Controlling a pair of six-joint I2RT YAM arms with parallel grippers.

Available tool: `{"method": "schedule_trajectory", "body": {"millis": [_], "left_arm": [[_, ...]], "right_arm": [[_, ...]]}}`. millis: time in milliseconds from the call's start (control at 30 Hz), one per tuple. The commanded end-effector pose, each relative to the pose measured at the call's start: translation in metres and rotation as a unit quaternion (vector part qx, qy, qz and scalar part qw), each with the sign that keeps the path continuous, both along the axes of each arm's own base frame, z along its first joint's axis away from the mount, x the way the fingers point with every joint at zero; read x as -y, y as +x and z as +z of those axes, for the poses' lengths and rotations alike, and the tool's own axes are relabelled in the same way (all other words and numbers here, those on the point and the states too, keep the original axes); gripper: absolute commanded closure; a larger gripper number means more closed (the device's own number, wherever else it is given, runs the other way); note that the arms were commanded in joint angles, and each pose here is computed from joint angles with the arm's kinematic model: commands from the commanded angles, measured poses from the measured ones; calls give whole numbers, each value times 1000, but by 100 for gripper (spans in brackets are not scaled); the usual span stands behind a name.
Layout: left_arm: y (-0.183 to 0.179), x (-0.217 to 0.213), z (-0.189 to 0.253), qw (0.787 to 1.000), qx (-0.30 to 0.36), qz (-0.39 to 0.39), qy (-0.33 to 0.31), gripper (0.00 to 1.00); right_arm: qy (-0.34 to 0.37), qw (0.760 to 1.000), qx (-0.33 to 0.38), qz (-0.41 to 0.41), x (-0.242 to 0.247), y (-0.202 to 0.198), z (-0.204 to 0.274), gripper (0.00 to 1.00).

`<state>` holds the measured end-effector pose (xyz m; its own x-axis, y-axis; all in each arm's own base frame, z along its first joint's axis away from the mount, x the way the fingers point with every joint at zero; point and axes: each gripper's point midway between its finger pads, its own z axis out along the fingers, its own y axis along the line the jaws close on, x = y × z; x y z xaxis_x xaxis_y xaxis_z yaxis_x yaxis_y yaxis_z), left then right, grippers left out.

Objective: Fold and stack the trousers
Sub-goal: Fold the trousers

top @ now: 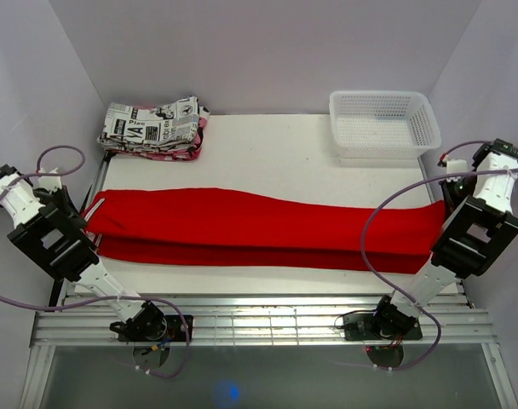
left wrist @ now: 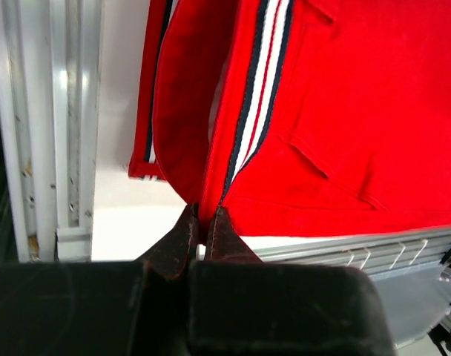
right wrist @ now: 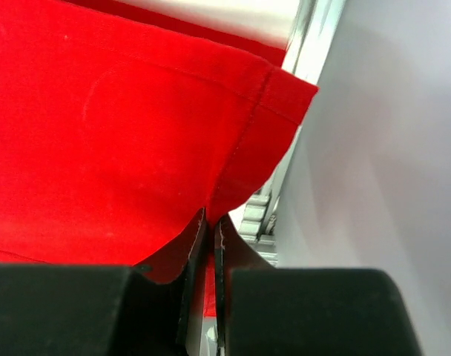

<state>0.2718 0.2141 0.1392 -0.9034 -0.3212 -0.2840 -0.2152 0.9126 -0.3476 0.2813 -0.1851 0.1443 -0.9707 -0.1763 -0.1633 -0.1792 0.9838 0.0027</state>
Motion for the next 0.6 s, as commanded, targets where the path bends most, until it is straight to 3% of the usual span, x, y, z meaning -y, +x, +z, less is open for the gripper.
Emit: {"method": "schedule_trajectory", "body": {"millis": [0,267,567], "left_arm": [[-24,-21,-3,999,16,2,52,100],[-57,-15,-80,996,-62,21,57,100],[-55,-22,-97,994,-78,49,55,100]], "right_arm": [[-49,999,-3,14,18,-18,-21,92],[-53,998,-41,1,14,-40,-100,92],[-52,998,-22,-16,25,-15,-93,92]]}}
